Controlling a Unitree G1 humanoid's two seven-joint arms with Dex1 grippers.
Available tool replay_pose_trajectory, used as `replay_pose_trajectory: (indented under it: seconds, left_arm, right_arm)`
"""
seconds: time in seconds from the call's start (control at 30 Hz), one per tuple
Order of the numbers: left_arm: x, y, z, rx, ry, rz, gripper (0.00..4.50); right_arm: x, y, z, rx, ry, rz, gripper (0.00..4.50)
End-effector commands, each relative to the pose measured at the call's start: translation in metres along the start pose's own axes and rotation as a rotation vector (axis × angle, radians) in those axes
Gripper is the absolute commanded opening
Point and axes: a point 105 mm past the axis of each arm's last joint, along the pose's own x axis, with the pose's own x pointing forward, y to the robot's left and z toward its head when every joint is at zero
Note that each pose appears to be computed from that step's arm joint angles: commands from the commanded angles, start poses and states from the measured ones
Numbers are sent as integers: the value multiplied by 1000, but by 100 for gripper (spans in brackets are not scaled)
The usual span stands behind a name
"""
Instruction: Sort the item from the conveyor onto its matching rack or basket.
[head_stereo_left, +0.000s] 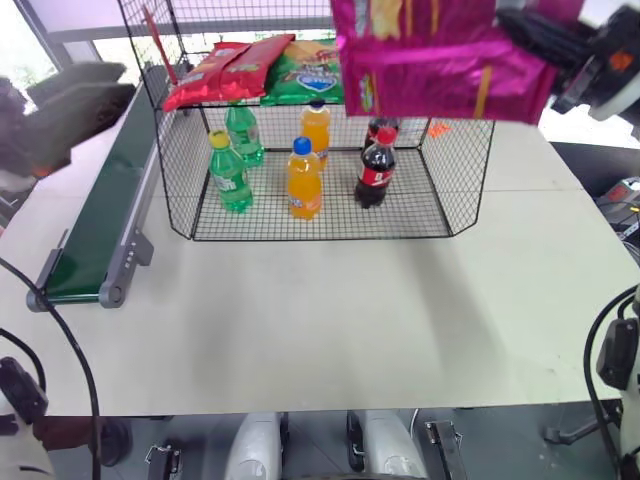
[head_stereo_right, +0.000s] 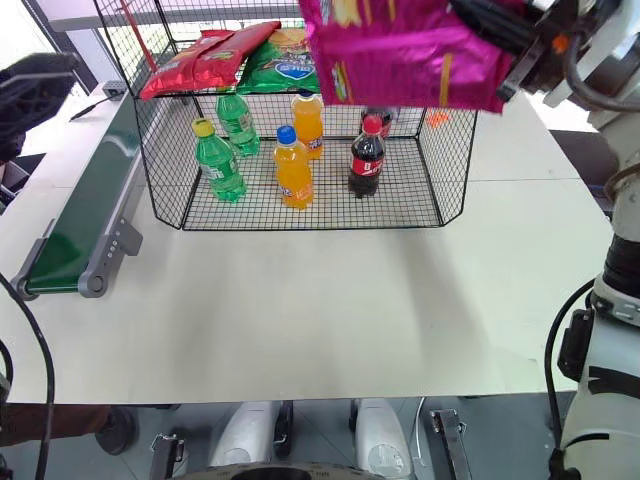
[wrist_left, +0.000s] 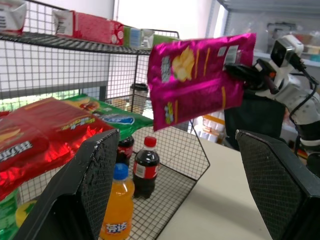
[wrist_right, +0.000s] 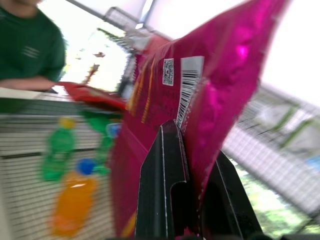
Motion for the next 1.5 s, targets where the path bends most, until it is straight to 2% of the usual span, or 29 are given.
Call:
replay_pose_trajectory:
  seconds: [0.03,0.17,0.37,0.5,0.7,0.83,0.9,0.97,1.07,1.2,1.33,1.5]
  left_arm:
    - [-2,-7,14,55,-53,-5,387]
    - [-2,-6,13,46,-62,0,387]
    - [-2,-6,10,33,-72,11,387]
    - [-1,-6,9,26,-84,16,387]
    - [-1,-6,6,12,-104,34,387]
    - [-3,-5,5,6,-116,53,387]
    - [-3,-4,3,0,-120,59,387]
    - [-3,-4,2,-4,-124,62,387]
    - [-3,-2,0,-14,-132,66,387]
    - [-1,0,-4,-25,-133,71,387]
    - [-1,3,-8,-36,-136,86,387]
    - [-3,4,-11,-45,-149,106,387]
  right_arm:
    - [-1,-20,15,-199,-27,-96,0]
    - [5,-29,15,-393,-32,-181,0]
    - [14,-22,8,-596,-24,-174,0]
    - [33,16,-30,-876,85,2,0]
    - [40,36,-69,-1230,153,87,0]
    - [36,28,-96,-1285,268,79,0]
    - [30,5,-110,-1309,414,10,0]
    - [26,-10,-114,-1307,488,-54,0]
    - [27,-22,-108,-1335,499,-130,0]
    - [40,-21,-101,-1291,468,-184,0]
    - [62,-4,-108,-1197,488,-118,0]
    - [71,11,-122,-1116,521,-36,0]
